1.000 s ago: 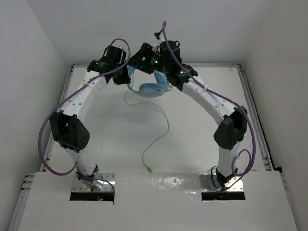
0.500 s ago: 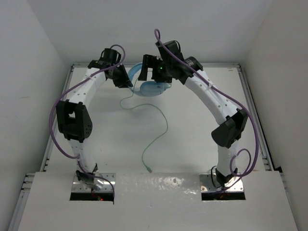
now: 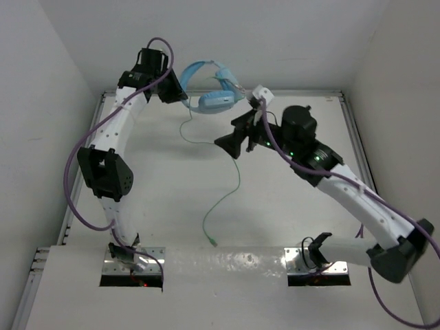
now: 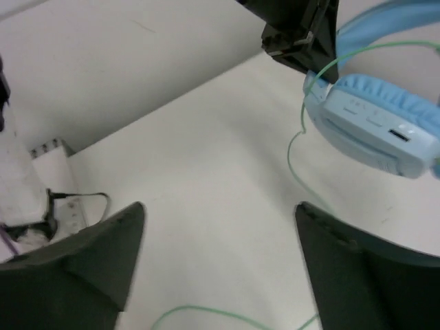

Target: Wrap the headphones

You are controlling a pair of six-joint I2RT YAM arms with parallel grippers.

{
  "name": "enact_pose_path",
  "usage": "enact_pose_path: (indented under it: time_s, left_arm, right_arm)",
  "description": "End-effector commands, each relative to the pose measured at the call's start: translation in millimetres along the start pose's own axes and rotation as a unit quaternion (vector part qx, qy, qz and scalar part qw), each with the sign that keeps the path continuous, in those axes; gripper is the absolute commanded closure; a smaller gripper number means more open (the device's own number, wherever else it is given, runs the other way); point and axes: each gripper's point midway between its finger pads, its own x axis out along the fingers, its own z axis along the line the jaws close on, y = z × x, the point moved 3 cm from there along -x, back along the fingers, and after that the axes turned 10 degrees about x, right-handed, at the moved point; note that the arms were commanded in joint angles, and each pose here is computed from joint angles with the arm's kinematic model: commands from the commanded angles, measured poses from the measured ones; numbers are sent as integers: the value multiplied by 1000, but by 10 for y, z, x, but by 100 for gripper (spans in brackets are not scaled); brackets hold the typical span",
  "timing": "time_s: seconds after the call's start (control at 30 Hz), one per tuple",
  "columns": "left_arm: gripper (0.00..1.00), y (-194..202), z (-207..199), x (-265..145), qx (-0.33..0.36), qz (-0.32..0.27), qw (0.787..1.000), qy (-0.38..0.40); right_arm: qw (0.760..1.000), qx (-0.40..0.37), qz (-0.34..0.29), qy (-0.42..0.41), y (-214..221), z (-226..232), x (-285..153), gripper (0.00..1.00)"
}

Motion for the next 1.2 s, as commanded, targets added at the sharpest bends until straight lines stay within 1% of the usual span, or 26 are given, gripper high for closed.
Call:
enact_pose_path:
  time_s: [0.0,0.03,0.07,0.1,0.13,0.17,0.2,0.23,0.27,0.3,0.33,0.4,0.43,0.5,0.53,0.57,0.63,0.67,0.7,0.73,0.97,1.0,1.03,1.1,1.13,1.17]
  left_arm:
    - [100,-506,-251,-418,25,-97,994,34]
    - [100,-534,-259,-456,28,-102,994,34]
    - [100,-578,-295,-545,36,-111,993,37]
    - [100,-599,-306,-593,49,-116,991,37]
    - [100,-599,-313,-633,55,-115,991,37]
    - [100,-618,-318,-691,68,-121,990,35]
    - [100,-657,-343,-756,76,-130,988,37]
    - [100,-667,-360,-820,81,-134,987,38]
    - [100,-677,-397,-869,96,-137,985,47]
    - [100,-705,-436,-942,104,-145,982,54]
    - [100,-727,-477,-1007,112,-153,980,61]
    - [100,-750,-528,-1084,125,-162,976,68]
    - [100,-761,-563,-1145,135,-169,974,70]
    - [100,-755,-587,-1191,140,-172,973,71]
    - [100,-736,-609,-1221,141,-172,972,73]
    - [100,-724,-611,-1226,141,-171,972,73]
    - [100,-691,-625,-1232,142,-168,973,75]
    - [100,-678,-638,-1229,142,-166,973,77]
    - [100,-675,-646,-1214,142,-165,973,79]
    - [100,-664,-664,-1212,142,-163,973,84]
    - [100,-679,-683,-1238,149,-167,971,90]
    - [100,-676,-676,-1225,149,-166,971,89]
    - [100,-677,-675,-1225,151,-166,971,88]
    - [100,-674,-686,-1229,152,-166,970,90]
    - [100,-668,-695,-1230,154,-165,970,94]
    - [100,-668,-702,-1232,154,-164,969,96]
  right_arm:
    - [988,-126,-88,-22,-205,0,-122,21]
    - [992,-121,-41,1,91,-153,-114,33]
    - [992,-123,-22,25,218,-278,-121,44]
    - [991,-128,-3,41,376,-383,-119,70]
    - [991,-121,17,57,675,-534,-107,76]
    - [988,-135,16,70,777,-659,-106,76]
    - [985,-155,-27,75,705,-709,-69,68]
    - [984,-157,-10,87,1047,-858,-57,65]
    - [980,-171,-29,94,1086,-924,-33,57]
    - [974,-180,-50,127,1123,-1059,-25,39]
    - [968,-193,-88,136,1145,-1160,76,27]
    - [957,-220,-98,163,1146,-1331,208,22]
    - [954,-233,-80,170,1196,-1464,398,22]
    - [958,-232,-41,165,1333,-1597,584,22]
    - [960,-231,-44,149,1242,-1617,708,22]
    - [965,-221,-16,140,1439,-1699,805,22]
    - [968,-215,-4,128,1475,-1732,946,22]
    - [971,-200,11,129,1614,-1798,1008,22]
    - [972,-194,14,128,1600,-1814,1082,22]
    - [974,-187,35,120,1752,-1860,1147,22]
    - [974,-166,139,65,2078,-1893,1433,22]
    - [974,-164,141,61,2066,-1910,1507,22]
    - [976,-156,142,63,2071,-1915,1545,22]
    - [979,-125,128,101,1981,-2011,1647,23]
    - [978,-103,134,124,2069,-2101,1690,24]
    - [974,-100,129,158,1967,-2200,1749,25]
